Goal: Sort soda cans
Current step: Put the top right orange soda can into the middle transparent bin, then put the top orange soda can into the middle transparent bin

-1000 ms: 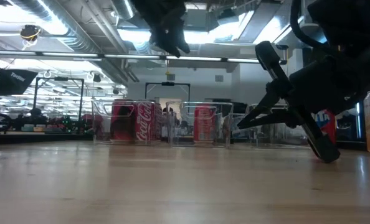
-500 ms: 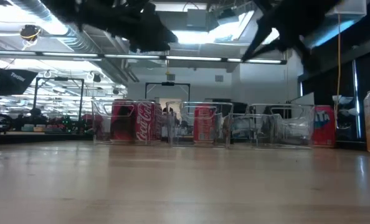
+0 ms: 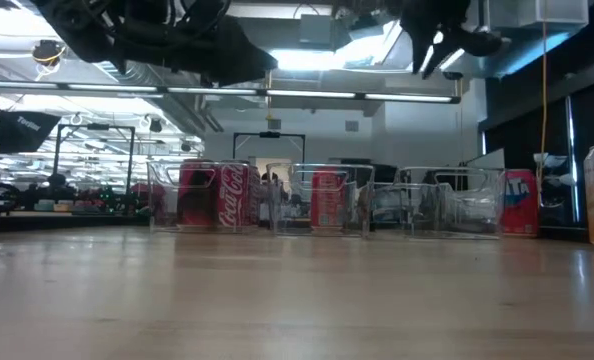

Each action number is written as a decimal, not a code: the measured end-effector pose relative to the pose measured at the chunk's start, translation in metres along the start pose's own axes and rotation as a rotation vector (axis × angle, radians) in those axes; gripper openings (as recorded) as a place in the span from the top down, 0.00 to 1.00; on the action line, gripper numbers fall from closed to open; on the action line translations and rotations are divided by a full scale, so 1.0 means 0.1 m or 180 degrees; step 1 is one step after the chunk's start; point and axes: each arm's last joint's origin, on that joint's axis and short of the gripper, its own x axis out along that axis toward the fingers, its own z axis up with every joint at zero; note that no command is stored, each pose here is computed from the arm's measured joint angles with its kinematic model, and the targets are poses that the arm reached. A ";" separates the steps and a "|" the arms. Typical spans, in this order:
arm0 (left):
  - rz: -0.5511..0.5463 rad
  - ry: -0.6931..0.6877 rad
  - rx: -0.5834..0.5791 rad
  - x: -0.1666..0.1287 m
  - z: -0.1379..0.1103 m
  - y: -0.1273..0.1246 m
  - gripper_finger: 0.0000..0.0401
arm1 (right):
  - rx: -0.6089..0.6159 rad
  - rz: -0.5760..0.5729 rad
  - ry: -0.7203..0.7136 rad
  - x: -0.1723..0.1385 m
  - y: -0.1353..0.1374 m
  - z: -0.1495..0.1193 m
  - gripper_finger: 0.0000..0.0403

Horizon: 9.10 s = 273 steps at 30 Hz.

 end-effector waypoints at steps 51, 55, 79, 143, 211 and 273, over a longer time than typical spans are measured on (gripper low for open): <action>-0.0036 0.0204 0.0258 0.00 -0.06 -0.01 0.21 | 0.0699 0.3184 0.1144 1.91 0.56 -0.96 0.17; -0.0035 0.0199 0.0257 0.00 -0.06 -0.01 0.21 | 0.0622 0.3107 0.1262 1.91 0.56 -0.97 0.17; -0.0039 0.0208 0.0258 0.00 -0.06 -0.01 0.21 | 0.0698 0.2978 0.1179 2.05 0.65 -0.93 0.17; -0.0041 0.0219 0.0284 0.00 -0.07 -0.01 0.21 | 0.0442 0.1206 0.0769 0.93 -0.57 -0.49 0.29; -0.0041 0.0218 0.0274 0.00 -0.07 -0.01 0.21 | -0.2046 0.0045 -0.0250 1.64 0.13 1.20 0.21; -0.0373 0.0177 0.0067 -0.05 -0.02 -0.26 0.21 | -0.0440 -0.0676 -0.2858 0.18 1.75 1.72 0.10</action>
